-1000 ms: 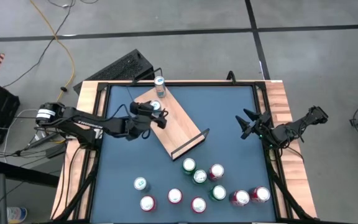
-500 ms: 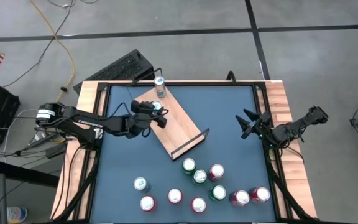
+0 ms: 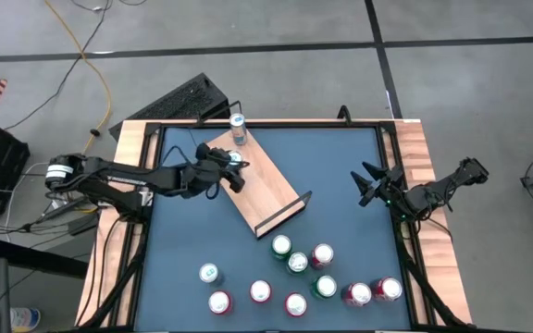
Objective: Place canned beverage on shelf
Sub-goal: Put the right blue soda can on the shelf aligned with the other blue soda can
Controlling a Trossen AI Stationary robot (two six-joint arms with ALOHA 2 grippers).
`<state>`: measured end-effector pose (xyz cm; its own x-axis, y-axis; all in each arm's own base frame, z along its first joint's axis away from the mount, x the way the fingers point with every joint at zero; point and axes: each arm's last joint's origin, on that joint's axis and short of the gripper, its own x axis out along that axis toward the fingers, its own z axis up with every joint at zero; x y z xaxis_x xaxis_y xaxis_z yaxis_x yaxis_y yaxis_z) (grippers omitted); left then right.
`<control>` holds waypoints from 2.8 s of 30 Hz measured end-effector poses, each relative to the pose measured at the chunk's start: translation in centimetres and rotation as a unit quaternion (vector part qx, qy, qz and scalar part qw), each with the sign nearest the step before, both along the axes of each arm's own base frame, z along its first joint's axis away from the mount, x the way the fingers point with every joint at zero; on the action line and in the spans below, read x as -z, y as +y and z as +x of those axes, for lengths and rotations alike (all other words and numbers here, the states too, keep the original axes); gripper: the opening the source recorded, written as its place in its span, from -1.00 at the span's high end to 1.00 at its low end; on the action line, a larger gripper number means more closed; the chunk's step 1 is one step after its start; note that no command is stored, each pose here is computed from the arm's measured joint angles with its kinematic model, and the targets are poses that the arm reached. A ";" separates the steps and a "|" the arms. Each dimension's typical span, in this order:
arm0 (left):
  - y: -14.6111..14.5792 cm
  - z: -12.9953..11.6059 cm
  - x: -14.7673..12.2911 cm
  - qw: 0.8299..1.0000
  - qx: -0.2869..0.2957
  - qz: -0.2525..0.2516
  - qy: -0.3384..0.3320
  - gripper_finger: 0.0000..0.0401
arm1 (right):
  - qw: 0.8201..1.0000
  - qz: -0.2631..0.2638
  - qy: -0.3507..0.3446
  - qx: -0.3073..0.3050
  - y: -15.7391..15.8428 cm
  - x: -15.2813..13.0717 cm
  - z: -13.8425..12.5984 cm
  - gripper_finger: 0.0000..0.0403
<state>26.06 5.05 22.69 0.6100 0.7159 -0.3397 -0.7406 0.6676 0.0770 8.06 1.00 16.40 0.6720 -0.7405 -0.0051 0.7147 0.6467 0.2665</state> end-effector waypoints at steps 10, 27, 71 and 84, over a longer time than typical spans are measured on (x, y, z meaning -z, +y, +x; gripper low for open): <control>3.7 -4.0 -2.7 0.986 0.165 -0.003 -0.012 -0.10 | 1.000 0.001 -0.001 0.000 0.0 0.0 0.0 -0.40; 9.6 -8.2 -3.1 0.956 0.287 0.050 0.009 -0.10 | 1.000 0.012 -0.013 0.006 0.0 0.0 0.0 -0.40; 15.6 -9.5 0.1 0.939 0.342 0.034 -0.032 -0.36 | 0.999 0.017 -0.019 0.032 -0.1 0.1 -0.1 -0.40; 15.1 -9.5 -1.2 0.944 0.323 0.051 -0.031 -0.41 | 0.999 0.017 -0.019 0.032 -0.1 0.1 -0.1 -0.40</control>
